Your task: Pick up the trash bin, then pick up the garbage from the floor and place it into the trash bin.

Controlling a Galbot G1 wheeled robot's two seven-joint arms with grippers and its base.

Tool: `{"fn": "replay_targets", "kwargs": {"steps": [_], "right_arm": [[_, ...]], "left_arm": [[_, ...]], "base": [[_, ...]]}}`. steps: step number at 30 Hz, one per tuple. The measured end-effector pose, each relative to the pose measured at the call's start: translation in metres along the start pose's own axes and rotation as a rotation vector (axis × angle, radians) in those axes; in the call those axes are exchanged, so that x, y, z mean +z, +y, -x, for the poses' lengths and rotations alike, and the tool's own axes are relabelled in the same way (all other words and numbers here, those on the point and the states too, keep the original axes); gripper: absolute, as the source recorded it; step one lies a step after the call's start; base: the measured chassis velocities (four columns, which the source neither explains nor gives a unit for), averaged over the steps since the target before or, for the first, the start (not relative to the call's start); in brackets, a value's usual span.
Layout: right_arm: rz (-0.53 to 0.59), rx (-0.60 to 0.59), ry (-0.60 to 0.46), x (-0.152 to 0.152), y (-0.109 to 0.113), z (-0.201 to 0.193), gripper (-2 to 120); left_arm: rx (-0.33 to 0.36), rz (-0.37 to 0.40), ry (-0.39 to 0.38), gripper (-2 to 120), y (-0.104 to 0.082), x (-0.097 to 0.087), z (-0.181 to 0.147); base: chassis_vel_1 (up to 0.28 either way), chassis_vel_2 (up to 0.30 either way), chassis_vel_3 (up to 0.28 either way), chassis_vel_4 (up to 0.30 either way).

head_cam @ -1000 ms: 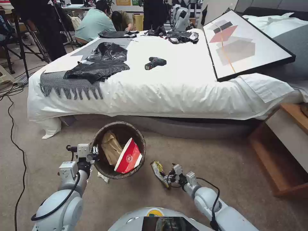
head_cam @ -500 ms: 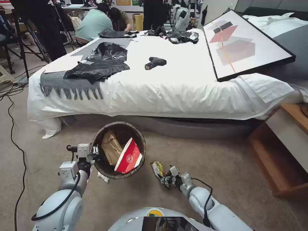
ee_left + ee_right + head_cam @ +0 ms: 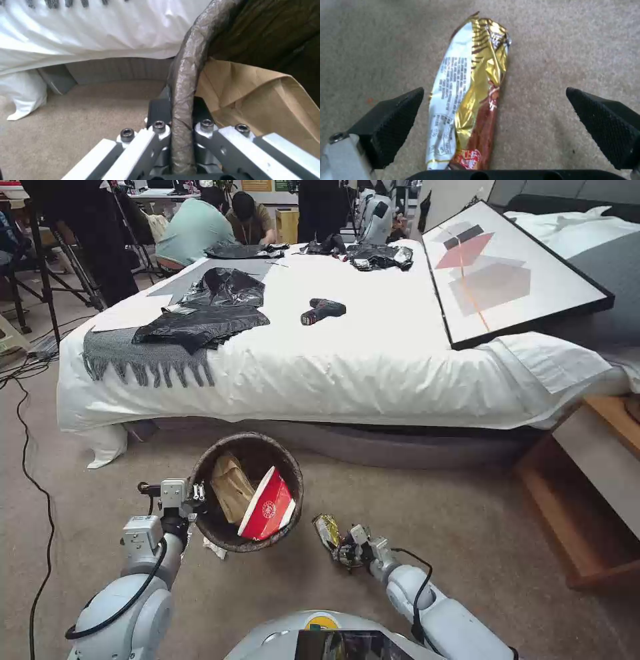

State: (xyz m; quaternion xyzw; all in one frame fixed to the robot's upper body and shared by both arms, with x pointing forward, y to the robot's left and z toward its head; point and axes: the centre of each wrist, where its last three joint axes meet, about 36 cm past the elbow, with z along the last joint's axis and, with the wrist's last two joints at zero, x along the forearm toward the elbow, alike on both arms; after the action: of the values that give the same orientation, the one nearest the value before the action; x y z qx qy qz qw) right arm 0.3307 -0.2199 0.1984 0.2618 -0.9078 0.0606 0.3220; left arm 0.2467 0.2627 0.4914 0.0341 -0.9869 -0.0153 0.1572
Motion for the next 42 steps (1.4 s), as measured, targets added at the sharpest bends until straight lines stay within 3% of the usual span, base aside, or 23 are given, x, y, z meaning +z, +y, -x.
{"fn": "replay_targets", "kwargs": {"steps": [20,42], "right_arm": [[-0.035,-0.046,0.012,0.009,0.001,0.012,96],[-0.032,-0.056,0.014,0.012,0.000,0.016,12]], "left_arm": [[0.003,0.000,0.000,0,-0.001,0.000,-0.001],[0.004,0.001,-0.002,0,-0.001,0.000,-0.001]], "base": [[0.000,0.000,0.000,0.000],[0.000,0.000,0.000,0.000]]}}
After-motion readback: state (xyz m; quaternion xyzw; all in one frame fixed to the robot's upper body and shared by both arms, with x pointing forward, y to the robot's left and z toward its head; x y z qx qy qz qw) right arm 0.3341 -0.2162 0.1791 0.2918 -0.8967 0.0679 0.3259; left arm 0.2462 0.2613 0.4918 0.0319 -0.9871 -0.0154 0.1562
